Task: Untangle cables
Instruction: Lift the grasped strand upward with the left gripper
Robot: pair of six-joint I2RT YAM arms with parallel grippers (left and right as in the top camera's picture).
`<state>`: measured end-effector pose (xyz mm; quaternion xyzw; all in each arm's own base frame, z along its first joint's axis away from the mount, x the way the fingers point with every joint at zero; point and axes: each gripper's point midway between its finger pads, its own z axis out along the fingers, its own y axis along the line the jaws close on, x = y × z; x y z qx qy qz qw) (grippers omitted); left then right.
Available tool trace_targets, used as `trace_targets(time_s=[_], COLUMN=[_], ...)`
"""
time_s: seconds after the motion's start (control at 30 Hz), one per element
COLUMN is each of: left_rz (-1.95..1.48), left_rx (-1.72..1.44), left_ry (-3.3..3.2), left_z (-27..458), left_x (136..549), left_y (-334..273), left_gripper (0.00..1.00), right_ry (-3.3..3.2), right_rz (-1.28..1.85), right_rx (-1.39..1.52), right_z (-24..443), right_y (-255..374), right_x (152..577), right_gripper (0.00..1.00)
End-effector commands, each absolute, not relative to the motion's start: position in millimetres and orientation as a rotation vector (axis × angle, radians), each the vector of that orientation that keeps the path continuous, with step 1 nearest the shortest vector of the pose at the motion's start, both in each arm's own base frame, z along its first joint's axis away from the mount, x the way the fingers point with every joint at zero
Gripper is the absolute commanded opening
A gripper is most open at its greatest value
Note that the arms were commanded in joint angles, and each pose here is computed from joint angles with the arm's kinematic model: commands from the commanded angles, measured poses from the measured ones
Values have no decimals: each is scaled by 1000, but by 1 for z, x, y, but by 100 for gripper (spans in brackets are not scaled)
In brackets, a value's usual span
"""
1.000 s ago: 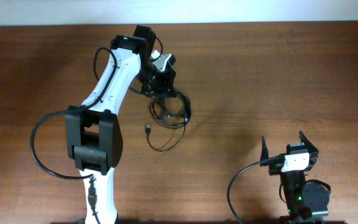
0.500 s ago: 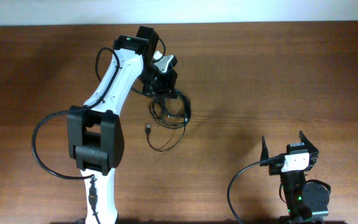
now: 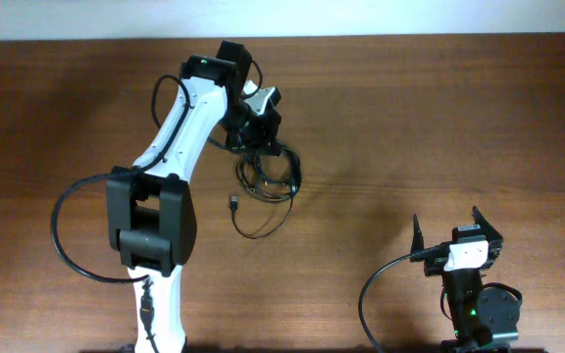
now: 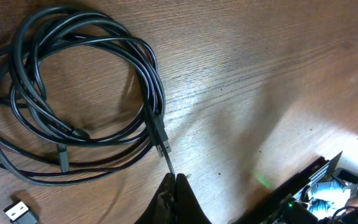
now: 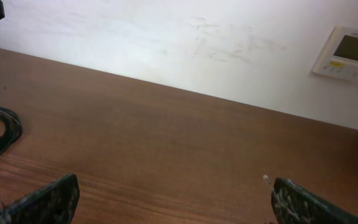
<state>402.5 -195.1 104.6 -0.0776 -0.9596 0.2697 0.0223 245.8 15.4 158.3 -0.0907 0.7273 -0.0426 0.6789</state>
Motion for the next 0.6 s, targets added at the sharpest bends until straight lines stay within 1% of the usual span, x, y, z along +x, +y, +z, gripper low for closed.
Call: trace_targets(time_s=[0.0,0.17,0.3,0.33,0.37,0.4,0.5,0.57], left_rz=[847,808,415,351,345,345,344,346], left_rx=[-292,-315,-235,-183,-178,-177,-176,-177], left_ry=[-3000,-3017,-3127,-3133,-3131,-3130,-3126,-3130], left_z=[115,112,93,86,79,75,60,44], left_x=[404,405,414,414,413,413,410,409], left_y=[-197,-193,-153,-146,-145,-145,-145,-144], left_gripper=[0,0,0,5,30,42,39,39], right_ry=[1639,1639,1639,1639,1639,1639,1639,1639], right_rz=[-107,-107,-107,-107,-107,-107,-107,-107], right_rx=[-192,-192,-192,-192,-192,-192,-192,-192], right_z=[156,156,156,156,156,156,156,156], right_y=[12,12,12,12,12,12,12,12], right_x=[246,246,246,246,246,246,246,246], right_gripper=[99,98,98,99,98,98,98,98])
